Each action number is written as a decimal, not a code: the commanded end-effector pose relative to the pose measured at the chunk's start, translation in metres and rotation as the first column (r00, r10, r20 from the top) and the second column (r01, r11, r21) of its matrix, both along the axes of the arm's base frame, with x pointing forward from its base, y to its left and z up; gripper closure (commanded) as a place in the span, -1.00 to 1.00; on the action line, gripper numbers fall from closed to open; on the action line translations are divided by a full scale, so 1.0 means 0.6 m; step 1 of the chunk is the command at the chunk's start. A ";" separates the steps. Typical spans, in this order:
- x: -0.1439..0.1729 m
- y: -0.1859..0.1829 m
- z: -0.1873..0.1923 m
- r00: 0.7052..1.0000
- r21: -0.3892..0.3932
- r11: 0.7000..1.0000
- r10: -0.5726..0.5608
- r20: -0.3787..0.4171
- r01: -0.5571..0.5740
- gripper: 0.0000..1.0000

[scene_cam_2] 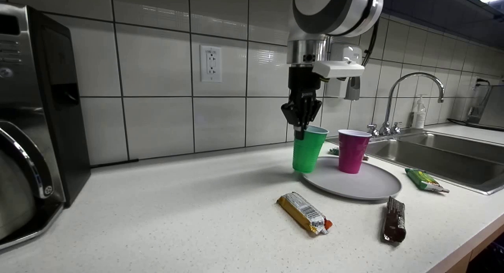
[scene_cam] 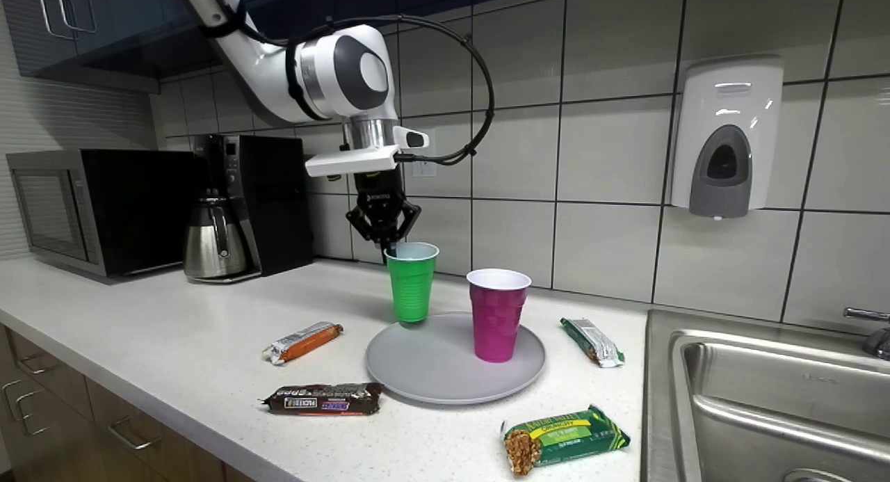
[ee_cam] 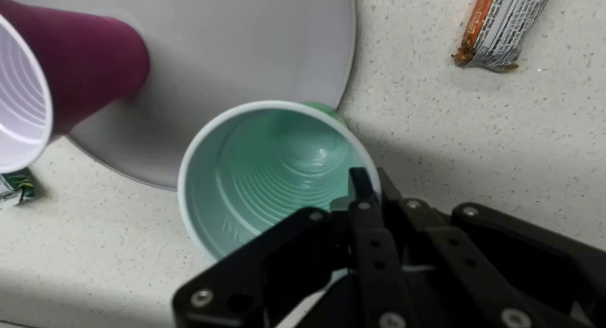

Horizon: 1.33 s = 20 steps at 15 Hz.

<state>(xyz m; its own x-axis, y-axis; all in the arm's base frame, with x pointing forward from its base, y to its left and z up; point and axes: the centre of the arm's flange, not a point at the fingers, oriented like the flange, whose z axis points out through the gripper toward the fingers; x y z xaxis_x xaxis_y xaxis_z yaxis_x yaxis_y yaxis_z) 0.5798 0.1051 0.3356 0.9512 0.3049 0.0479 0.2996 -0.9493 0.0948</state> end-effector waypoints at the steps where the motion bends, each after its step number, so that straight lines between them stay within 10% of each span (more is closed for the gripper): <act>1: 0.048 0.031 -0.005 1.000 -0.049 0.999 0.017 -0.004 -0.017 0.98; 17: 0.076 0.094 -0.036 0.996 -0.075 0.994 0.082 -0.029 -0.084 0.98; 19: 0.072 0.095 -0.038 0.995 -0.074 0.994 0.081 -0.053 -0.084 0.37; 20: 0.068 0.094 -0.036 0.995 -0.076 0.993 0.081 -0.062 -0.086 0.37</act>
<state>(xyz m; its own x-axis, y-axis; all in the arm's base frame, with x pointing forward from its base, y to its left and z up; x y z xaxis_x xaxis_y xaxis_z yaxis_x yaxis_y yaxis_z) 0.6172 0.1570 0.3067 0.9200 0.3919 0.0026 0.3881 -0.9119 0.1332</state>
